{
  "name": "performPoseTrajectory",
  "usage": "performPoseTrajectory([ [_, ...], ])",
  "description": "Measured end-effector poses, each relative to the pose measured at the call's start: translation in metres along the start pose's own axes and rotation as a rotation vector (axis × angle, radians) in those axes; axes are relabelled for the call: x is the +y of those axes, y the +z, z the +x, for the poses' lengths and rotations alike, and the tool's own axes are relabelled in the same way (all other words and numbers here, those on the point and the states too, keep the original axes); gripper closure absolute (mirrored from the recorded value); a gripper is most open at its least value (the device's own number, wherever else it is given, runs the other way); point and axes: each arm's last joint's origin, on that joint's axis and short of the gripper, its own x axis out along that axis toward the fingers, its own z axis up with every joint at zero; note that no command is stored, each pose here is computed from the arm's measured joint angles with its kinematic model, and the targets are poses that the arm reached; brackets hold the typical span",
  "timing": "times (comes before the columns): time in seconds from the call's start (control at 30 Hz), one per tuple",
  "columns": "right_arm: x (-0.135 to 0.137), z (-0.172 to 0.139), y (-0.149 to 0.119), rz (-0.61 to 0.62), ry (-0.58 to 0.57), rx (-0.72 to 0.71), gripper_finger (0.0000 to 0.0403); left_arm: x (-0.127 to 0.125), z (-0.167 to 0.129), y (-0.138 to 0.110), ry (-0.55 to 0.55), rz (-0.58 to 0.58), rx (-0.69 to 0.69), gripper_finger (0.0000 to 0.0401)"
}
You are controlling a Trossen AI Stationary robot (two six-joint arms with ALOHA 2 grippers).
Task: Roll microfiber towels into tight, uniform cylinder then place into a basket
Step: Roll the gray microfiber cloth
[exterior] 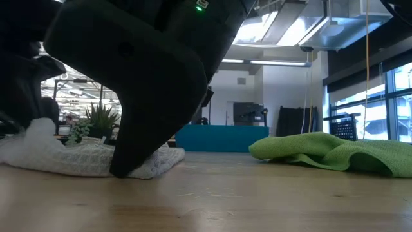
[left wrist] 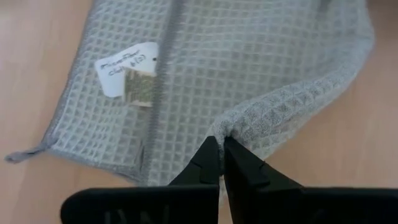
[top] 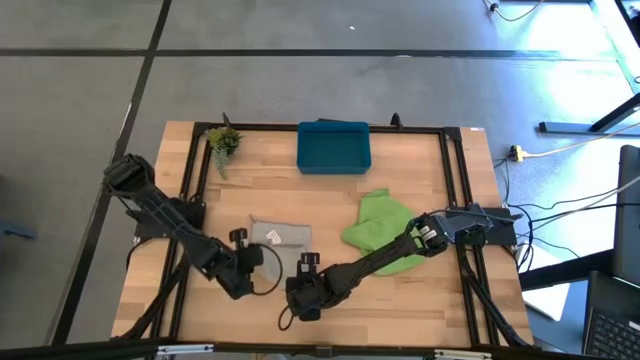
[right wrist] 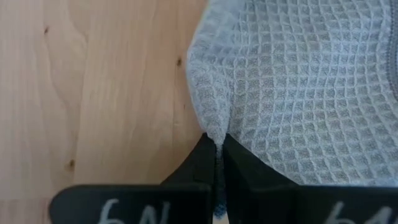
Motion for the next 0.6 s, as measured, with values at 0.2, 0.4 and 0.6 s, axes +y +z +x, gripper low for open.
performPoseTrajectory([
  [0.2, 0.0, 0.0, 0.0, 0.0, 0.001, -0.001, 0.0392, 0.007, 0.004, 0.007, 0.022, -0.061, 0.0, 0.0401],
  [0.4, 0.0, 0.0, 0.0, 0.001, 0.001, -0.001, 0.0392, 0.019, 0.015, 0.005, 0.068, -0.107, 0.024, 0.0401],
  [0.6, 0.0, 0.0, 0.0, 0.001, 0.001, -0.005, 0.0392, 0.029, 0.025, -0.005, 0.099, -0.125, 0.046, 0.0401],
])
